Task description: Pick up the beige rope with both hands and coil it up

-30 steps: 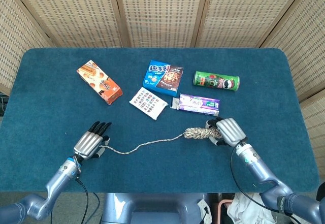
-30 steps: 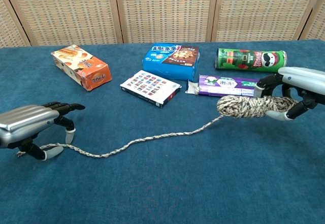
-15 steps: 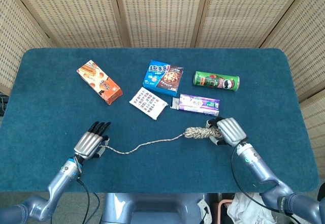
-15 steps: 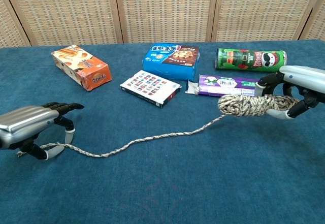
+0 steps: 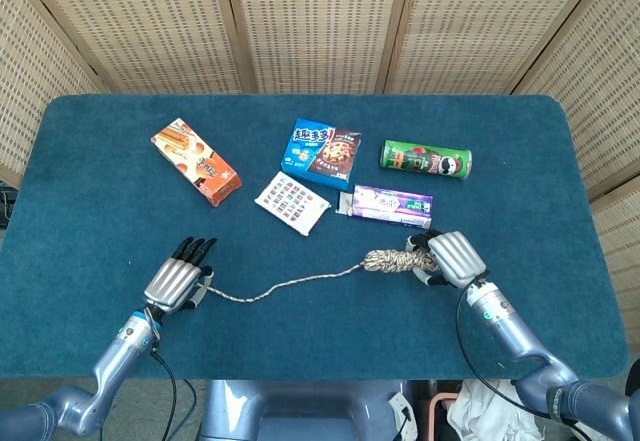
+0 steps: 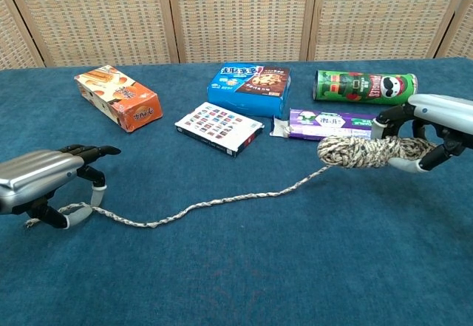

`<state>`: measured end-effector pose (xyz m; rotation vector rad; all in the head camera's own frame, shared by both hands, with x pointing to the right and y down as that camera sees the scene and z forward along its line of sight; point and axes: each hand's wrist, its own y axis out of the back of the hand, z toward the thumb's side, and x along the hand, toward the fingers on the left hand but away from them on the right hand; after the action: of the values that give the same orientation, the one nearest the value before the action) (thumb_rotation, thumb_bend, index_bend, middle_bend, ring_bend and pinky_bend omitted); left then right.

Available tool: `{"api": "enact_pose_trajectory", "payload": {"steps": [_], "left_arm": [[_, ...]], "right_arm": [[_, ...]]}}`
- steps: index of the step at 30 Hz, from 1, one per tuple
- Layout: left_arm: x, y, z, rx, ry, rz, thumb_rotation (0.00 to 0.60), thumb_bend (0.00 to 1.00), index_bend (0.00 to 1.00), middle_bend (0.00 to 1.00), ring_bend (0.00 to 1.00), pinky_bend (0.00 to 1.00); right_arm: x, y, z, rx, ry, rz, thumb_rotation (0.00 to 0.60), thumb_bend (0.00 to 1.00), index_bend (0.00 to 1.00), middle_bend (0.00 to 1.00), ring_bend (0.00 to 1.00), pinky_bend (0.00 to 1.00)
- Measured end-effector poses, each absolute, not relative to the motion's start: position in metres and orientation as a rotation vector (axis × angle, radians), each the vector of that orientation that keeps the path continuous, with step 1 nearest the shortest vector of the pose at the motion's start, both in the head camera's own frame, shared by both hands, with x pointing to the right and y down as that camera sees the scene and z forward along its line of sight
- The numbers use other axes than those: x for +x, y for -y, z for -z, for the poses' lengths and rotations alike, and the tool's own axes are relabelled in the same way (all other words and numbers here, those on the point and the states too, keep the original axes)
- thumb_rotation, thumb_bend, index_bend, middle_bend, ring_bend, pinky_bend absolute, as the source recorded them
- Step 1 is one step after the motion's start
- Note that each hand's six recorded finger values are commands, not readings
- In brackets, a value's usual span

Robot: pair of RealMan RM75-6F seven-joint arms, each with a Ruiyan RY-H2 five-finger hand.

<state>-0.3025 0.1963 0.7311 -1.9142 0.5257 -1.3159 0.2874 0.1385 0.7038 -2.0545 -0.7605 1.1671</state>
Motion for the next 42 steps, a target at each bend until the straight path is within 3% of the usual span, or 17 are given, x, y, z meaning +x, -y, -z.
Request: {"api": "enact_pose_trajectory", "payload": {"steps": [11,21,30,42], "left_arm": [[-0.319,-0.153,-0.694,-1.807,-0.617,1.221,0.6,0.47,0.7,0.0,0.0,0.0],[-0.34,-0.111,-0.657,-1.684,-0.62,1.135,0.6,0.47,0.72,0.0,0.0,0.0],[-0.337,-0.103,-0.647,-1.655,-0.586,1.1,0.6,0.47,0.73,0.0,0.0,0.0],[-0.336,-0.11,-0.633,-1.674,-0.562,1.014,0.6,0.47,0.73,0.0,0.0,0.0]], "right_arm": [[0.277,-0.13,-0.693,-2.06,0.785,-1.117,0.6,0.57,0.64,0.58,0.38,0.62],[0.231,-0.103,-0.664,-2.182,0.9,-1.002,0.6,0.57,0.65,0.59,0.38,0.62],[0.189,-0.066,-0.64,-2.246,0.962,-0.973,0.6,0.59,0.65,0.59,0.38,0.63],[0.134,-0.03,-0.643,-2.213,0.925,-1.061,0.6,0.59,0.65,0.61,0.4,0.65]]}}
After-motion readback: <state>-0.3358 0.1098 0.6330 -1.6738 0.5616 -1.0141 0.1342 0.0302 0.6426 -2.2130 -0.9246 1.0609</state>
